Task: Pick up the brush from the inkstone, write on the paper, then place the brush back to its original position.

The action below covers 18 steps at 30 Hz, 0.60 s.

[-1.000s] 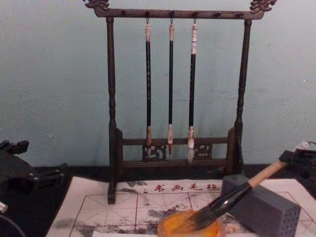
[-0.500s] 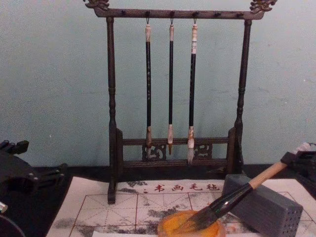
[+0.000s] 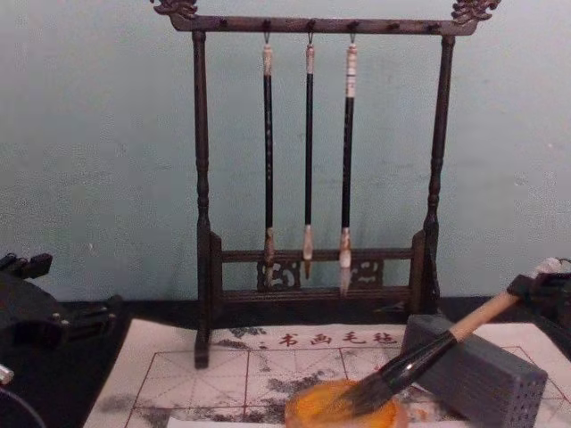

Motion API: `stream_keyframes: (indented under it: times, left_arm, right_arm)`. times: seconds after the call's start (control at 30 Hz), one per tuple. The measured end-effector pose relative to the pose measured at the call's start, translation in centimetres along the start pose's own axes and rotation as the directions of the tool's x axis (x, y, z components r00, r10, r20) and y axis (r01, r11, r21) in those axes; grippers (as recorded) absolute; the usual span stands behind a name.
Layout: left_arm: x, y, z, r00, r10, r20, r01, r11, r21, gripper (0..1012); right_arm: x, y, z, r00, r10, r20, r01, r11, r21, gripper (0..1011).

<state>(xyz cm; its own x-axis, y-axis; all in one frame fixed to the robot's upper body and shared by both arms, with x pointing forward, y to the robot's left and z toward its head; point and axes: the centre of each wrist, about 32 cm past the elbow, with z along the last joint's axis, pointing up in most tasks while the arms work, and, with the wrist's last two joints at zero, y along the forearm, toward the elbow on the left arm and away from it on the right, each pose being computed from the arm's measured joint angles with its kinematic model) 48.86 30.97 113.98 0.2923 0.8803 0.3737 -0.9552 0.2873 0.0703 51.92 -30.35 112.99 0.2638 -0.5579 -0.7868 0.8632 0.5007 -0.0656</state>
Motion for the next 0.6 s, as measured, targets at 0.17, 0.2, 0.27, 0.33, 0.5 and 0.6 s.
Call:
stream_keyframes:
  times: [0.17, 0.2, 0.27, 0.33, 0.5, 0.6]
  left_arm:
    - [0.00, 0.00, 0.00, 1.0000, 0.000, 0.000, 0.000, 1.0000, 0.000, 1001]
    - [0.00, 0.00, 0.00, 1.0000, 0.000, 0.000, 0.000, 1.0000, 0.000, 1001]
    - [0.00, 0.00, 0.00, 1.0000, 0.000, 0.000, 0.000, 1.0000, 0.000, 1001]
    - [0.00, 0.00, 0.00, 1.0000, 0.000, 0.000, 0.000, 1.0000, 0.000, 1001]
    - [0.00, 0.00, 0.00, 1.0000, 0.000, 0.000, 0.000, 1.0000, 0.000, 1001]
    - [0.00, 0.00, 0.00, 1.0000, 0.000, 0.000, 0.000, 1.0000, 0.000, 1001]
  right_arm:
    - [0.0, -0.1, 0.2, 1.000, 0.008, -0.023, -0.008, 1.000, -0.002, 175]
    - [-0.1, -0.1, 0.3, 0.999, 0.012, -0.036, -0.012, 1.000, -0.002, 175]
    - [-0.2, -0.2, 0.5, 0.999, 0.015, -0.052, -0.015, 1.000, -0.003, 175]
    - [-0.3, -0.2, 0.6, 0.997, 0.020, -0.070, -0.020, 1.000, -0.002, 175]
    - [-0.5, -0.3, 1.0, 0.995, 0.032, -0.098, -0.032, 0.999, 0.001, 175]
    - [-0.6, -0.4, 1.1, 0.994, 0.036, -0.104, -0.036, 0.999, 0.004, 175]
